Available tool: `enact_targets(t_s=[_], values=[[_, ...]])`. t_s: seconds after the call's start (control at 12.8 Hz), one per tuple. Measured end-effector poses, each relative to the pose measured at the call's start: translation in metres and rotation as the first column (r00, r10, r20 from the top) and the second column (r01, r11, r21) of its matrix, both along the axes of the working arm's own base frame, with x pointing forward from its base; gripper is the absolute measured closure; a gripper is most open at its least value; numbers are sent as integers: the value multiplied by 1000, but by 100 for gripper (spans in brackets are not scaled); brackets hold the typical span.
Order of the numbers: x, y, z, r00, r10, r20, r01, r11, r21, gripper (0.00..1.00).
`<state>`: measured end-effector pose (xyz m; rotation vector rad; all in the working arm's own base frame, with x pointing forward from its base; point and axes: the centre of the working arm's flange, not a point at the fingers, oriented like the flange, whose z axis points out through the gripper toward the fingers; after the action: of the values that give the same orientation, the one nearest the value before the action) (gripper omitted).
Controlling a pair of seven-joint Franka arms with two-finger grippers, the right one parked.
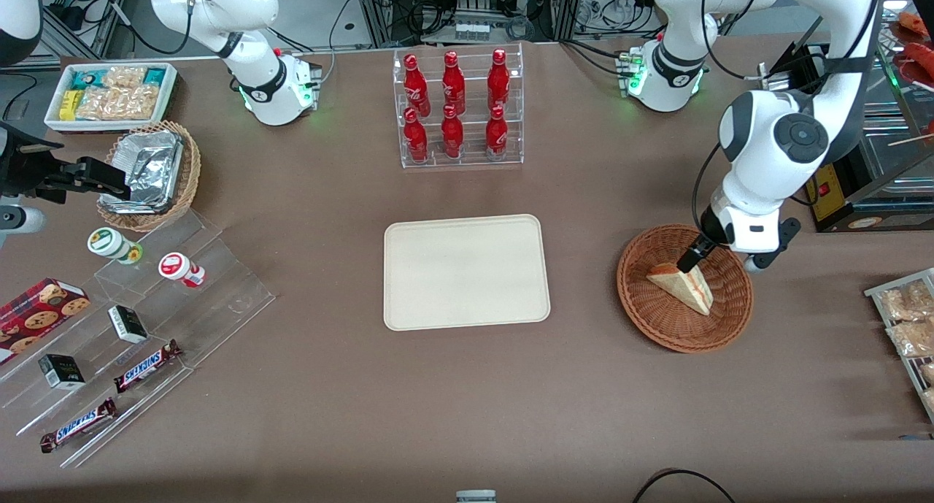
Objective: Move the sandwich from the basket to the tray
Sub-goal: 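Lower the open left gripper around the sandwich and close on it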
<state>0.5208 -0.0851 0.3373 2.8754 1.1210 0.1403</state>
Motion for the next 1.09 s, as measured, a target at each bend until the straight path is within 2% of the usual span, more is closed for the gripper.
enact_targets(t_s=[0.62, 0.86, 1.09], values=[[-4, 2, -29, 999, 2, -34, -2, 1000, 2, 0], [-4, 5, -47, 998, 8, -59, -8, 1000, 3, 0], [-1, 9, -56, 998, 19, -52, -19, 1000, 0, 0]])
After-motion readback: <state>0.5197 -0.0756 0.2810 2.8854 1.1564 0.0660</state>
